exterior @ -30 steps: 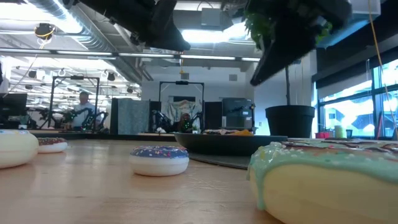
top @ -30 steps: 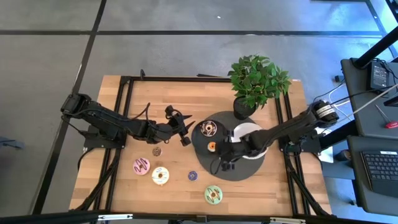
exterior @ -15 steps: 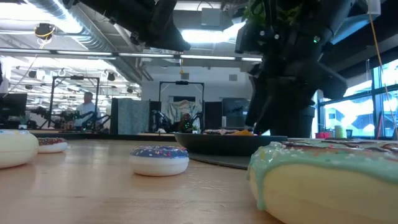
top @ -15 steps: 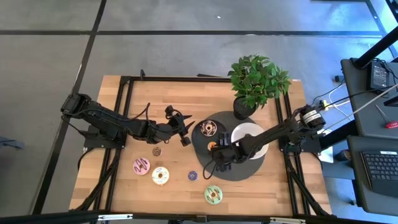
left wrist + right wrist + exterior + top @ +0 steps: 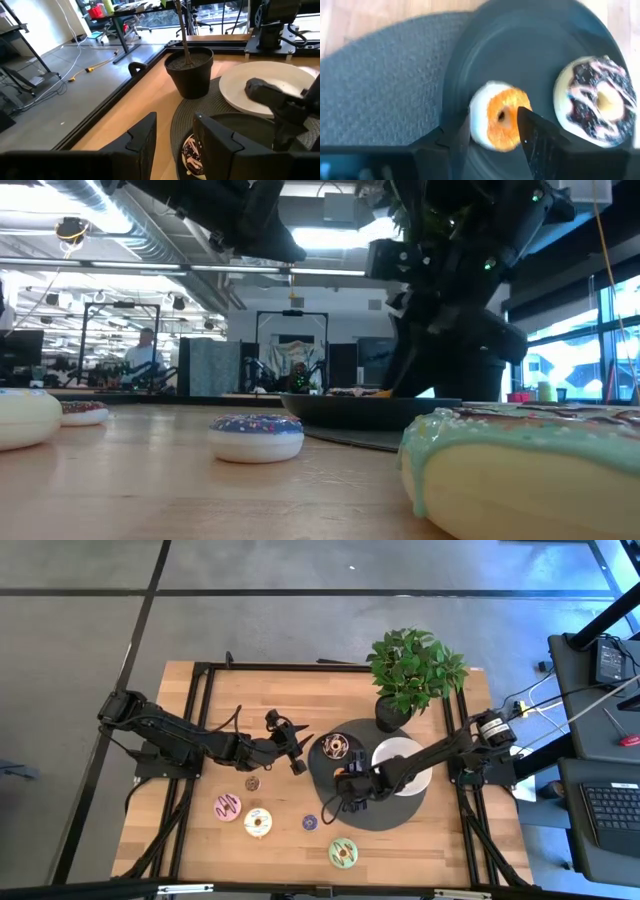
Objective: Pick & Place donuts
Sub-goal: Put the small yellow donut on the white plate
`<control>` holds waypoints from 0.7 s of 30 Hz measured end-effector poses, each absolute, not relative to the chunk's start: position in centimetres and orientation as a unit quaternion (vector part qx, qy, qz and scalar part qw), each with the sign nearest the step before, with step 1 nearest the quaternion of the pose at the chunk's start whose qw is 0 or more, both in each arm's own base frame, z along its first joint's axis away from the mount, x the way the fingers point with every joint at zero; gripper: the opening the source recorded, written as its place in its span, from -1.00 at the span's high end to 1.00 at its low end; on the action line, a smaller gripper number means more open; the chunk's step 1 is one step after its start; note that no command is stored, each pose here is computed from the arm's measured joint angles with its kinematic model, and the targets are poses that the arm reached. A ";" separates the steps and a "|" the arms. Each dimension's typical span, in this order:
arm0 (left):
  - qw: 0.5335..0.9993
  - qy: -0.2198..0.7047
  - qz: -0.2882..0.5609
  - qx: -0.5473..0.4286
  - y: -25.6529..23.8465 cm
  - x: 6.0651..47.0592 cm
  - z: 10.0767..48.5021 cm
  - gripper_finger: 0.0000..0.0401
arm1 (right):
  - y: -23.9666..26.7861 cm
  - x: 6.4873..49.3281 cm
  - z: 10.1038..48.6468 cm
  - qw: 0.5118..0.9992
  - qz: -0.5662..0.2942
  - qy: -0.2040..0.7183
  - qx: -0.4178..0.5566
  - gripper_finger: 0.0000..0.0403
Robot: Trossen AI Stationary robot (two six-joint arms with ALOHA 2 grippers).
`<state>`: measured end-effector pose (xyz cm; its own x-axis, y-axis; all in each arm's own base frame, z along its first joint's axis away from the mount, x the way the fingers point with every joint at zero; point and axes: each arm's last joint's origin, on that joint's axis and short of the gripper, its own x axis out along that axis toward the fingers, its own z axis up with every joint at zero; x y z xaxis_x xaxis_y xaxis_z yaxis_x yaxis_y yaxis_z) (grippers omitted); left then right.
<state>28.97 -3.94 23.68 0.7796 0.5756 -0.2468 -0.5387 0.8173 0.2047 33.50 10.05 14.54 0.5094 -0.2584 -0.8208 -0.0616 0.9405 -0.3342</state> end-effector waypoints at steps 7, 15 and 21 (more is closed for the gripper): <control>0.941 0.152 0.296 0.063 -3.9 29.0 23.6 0.40 | 9.8 33.5 14.5 0.851 -0.062 0.496 -0.163 0.46; 0.941 0.152 0.296 0.063 -3.9 29.0 23.6 0.38 | 9.7 33.4 14.5 0.847 -0.061 0.502 -0.165 0.74; 0.941 0.152 0.296 0.063 -3.9 29.0 23.6 0.39 | 9.7 33.4 14.5 0.847 -0.062 0.502 -0.163 0.85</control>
